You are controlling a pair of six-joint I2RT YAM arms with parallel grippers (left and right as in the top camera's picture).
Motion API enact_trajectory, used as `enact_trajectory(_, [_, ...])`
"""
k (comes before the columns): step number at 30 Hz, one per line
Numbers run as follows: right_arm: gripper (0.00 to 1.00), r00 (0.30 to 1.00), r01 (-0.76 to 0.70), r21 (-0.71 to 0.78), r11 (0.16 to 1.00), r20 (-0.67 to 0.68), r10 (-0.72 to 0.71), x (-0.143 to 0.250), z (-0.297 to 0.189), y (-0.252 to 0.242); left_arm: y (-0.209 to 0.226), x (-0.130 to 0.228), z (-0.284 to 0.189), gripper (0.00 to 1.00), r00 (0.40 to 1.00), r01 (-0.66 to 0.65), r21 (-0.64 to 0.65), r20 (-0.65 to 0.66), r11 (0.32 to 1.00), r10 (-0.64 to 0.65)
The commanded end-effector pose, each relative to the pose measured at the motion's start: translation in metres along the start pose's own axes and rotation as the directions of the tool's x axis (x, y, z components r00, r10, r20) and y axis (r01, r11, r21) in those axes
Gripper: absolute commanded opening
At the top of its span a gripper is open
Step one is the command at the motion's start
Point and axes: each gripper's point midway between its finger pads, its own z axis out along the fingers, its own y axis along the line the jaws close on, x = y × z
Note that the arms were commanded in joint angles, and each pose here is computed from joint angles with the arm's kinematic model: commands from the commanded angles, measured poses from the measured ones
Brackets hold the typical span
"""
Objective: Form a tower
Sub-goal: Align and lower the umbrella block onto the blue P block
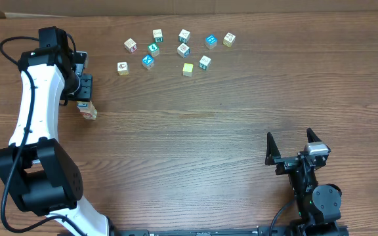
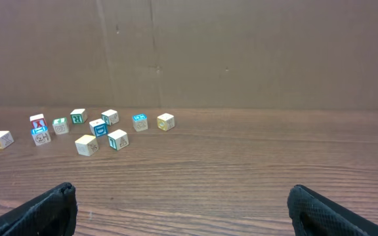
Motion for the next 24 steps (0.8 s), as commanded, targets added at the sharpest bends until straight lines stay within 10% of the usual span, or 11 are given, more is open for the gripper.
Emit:
enact_trajectory(1, [1.0,1.0,0.002,0.002,1.0,-0.005,-0.002,0.004,0.001,-0.001,-0.001,0.003,0.004,0.44,1.0,0.002,0.018,-0.01,1.0,-0.002])
enact_trajectory(24, [1.0,1.0,0.002,0.002,1.0,-0.005,-0.002,0.004,0.001,-0.001,-0.002,0.002,0.018,0.42,1.0,0.021,0.014,0.002,1.0,-0.021])
